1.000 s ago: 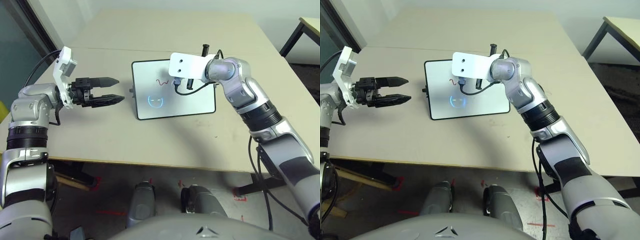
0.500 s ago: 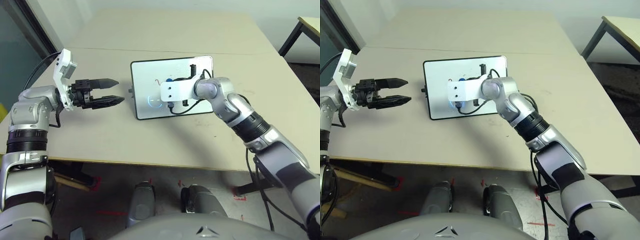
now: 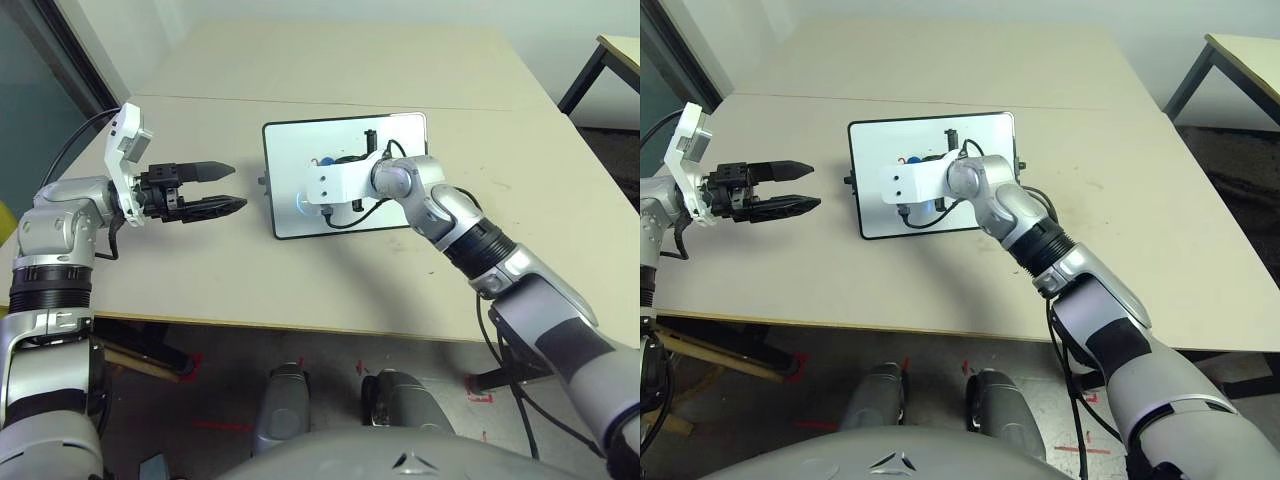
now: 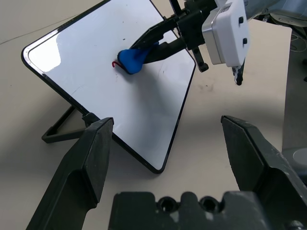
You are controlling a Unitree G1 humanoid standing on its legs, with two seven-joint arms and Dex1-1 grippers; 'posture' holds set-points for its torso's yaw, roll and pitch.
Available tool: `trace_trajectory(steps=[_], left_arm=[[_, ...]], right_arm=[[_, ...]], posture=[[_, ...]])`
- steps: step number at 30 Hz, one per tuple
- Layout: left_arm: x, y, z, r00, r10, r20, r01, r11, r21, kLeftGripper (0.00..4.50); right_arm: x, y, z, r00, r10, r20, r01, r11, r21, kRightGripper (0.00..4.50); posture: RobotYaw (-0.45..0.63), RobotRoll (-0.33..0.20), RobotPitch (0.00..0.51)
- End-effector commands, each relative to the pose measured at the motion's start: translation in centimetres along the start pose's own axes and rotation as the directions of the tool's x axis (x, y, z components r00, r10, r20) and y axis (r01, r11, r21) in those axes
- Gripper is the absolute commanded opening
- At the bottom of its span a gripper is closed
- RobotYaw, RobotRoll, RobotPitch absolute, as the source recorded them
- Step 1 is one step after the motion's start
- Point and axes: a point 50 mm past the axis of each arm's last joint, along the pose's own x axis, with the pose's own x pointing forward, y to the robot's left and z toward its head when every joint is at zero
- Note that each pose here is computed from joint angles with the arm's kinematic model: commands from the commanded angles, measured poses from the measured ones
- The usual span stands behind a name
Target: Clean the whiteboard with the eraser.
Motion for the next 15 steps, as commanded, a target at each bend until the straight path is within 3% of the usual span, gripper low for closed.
trace_trajectory(steps=[1,15], left_arm=[[0.1,0.0,0.8,1.0,-0.006,0.019,0.006,1.0,0.022,4.5],[0.5,0.2,0.8,1.0,-0.013,0.024,0.013,1.0,0.025,4.5]], right_arm=[[0.3,0.0,0.2,1.0,0.003,-0.008,-0.004,1.0,-0.021,0.3],[-0.7,0.5,-4.0,0.992,0.027,-0.126,-0.029,0.999,-0.019,0.3]], posture=[[0.3,0.0,0.027],[0.29,0.0,0.026]])
